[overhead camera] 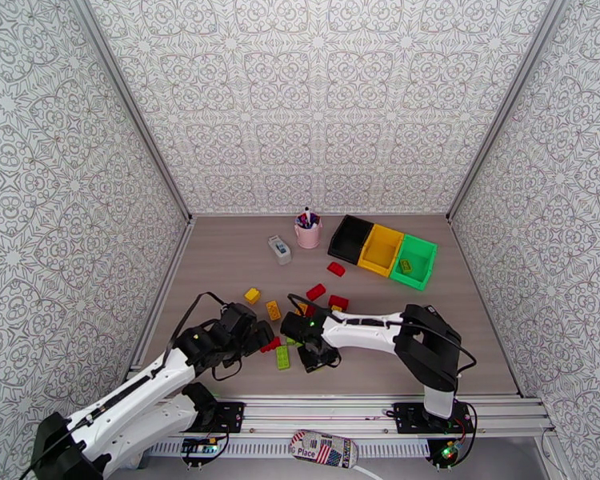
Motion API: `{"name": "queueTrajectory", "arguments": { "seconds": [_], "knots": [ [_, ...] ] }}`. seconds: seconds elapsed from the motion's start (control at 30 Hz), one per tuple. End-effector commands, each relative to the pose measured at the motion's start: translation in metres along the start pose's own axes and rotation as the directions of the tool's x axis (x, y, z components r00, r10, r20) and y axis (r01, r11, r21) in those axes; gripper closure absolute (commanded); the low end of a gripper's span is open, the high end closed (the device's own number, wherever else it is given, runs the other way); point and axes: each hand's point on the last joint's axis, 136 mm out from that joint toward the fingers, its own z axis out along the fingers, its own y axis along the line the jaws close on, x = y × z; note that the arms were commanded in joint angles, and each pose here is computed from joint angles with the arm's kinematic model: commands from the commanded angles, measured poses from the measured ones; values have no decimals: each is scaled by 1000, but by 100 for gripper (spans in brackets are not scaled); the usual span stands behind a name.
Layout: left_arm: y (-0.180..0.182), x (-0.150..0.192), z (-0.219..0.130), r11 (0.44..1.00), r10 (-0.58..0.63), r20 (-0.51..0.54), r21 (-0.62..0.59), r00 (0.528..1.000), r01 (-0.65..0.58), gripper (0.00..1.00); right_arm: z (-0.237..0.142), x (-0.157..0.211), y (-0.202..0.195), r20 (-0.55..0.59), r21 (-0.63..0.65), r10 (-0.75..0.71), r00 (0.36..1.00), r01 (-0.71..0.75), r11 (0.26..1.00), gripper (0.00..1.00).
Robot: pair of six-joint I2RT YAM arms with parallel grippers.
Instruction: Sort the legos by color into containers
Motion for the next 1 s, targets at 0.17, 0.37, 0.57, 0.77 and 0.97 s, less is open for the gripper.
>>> {"name": "queueTrajectory", "arguments": {
  "seconds": [0.17,0.37,0.57,0.77,0.97],
  "knots": [
    [-72,1,0,973,114,-28,205,993,-106,1,-31,-17,-29,84,-80,137,987,-130,988,68],
    [-128,4,5,925,212,-55,333,976,-182,1,-55,-41,-55,124,-202,281,952,-253,946,70],
    [-188,3,8,857,281,-77,469,957,-214,1,-81,-67,-95,144,-340,447,883,-380,860,71],
    [-256,3,10,765,357,-109,604,928,-223,1,-99,-85,-143,132,-450,590,797,-482,752,72],
    [-325,9,18,686,463,-142,682,875,-253,1,-119,-94,-209,144,-485,717,682,-583,652,74]
  ]
}}
